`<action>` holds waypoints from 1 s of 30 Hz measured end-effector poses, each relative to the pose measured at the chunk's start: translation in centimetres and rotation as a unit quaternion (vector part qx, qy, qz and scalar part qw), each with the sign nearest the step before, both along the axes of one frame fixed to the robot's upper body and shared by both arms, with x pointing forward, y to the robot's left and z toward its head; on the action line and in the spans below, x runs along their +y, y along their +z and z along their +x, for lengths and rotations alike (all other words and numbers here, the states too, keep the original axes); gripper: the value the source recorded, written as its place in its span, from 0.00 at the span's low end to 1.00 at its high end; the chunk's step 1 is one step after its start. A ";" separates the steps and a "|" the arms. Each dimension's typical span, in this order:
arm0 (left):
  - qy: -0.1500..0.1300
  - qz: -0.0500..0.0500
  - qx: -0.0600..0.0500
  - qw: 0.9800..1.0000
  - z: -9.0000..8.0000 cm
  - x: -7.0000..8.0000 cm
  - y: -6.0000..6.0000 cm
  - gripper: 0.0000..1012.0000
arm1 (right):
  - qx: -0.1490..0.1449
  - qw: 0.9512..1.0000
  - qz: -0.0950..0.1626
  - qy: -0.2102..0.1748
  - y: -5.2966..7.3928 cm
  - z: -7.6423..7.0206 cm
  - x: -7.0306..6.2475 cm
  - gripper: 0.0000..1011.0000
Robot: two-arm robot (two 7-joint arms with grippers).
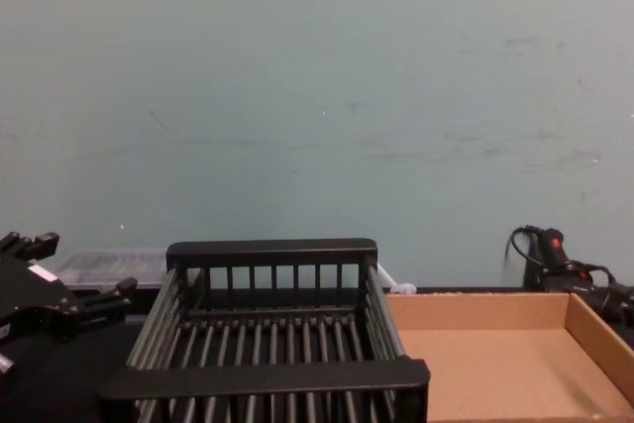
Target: Pick up the white tape and place it into the black box , Pick up the silver tape and place it into the brown box.
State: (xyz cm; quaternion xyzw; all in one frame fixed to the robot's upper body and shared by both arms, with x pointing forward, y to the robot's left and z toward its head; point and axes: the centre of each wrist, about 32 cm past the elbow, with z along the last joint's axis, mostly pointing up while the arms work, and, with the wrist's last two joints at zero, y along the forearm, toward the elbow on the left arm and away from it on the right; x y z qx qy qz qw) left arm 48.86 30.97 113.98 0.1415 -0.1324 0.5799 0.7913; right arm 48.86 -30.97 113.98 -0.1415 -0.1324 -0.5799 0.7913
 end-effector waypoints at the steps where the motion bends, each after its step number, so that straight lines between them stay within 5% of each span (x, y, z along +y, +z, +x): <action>1: 0.000 0.000 0.000 1.000 0.0 0.0 0.0 0.99 | 0.000 1.000 0.000 0.000 0.0 0.0 0.0 0.99; 30: 0.000 0.000 0.000 1.000 0.0 0.0 0.0 0.99 | 0.000 1.000 0.000 0.000 0.0 0.0 0.0 0.99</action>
